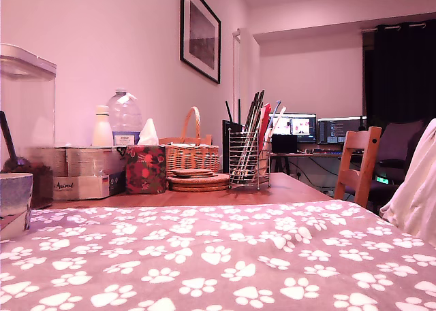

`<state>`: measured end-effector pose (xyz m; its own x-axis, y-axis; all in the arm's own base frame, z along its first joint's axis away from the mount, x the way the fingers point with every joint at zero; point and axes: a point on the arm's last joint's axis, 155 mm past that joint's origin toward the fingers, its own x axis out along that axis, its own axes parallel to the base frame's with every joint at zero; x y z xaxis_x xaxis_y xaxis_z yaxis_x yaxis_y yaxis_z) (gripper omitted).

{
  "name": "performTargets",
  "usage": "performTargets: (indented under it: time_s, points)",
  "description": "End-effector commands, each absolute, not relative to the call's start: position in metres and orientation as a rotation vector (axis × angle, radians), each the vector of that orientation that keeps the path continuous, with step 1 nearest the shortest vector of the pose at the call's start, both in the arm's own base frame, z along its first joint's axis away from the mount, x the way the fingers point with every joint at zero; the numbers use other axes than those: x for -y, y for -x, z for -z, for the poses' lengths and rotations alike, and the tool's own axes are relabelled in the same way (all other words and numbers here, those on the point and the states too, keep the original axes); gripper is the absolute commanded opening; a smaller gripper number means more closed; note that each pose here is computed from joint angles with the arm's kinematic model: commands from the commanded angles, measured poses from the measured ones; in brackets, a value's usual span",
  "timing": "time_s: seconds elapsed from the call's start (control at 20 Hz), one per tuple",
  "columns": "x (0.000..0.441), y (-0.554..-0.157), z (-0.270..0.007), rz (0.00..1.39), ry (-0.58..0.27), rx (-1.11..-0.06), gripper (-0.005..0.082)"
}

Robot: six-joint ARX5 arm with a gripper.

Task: Pick up the coffee capsules on the table and drop them inside the coffee cup

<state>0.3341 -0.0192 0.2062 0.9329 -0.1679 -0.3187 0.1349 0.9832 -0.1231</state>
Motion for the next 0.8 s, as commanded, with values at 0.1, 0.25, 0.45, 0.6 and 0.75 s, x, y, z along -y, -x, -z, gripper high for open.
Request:
performTargets:
  time_s: [0.1,0.25,0.45,0.6,0.75]
  points:
    - [0.02,-0.32,-0.204,0.151,0.094,-0.267,-0.0019]
    - [0.02,-0.308,-0.201,0.148,0.117,-0.235,-0.0019]
    - [0.025,-0.297,-0.2,0.16,0.143,-0.186,-0.0019]
    - [0.033,-0.289,-0.197,0.184,0.143,-0.166,-0.0019]
    - [0.037,-0.281,-0.187,0.192,0.146,-0.163,-0.0019]
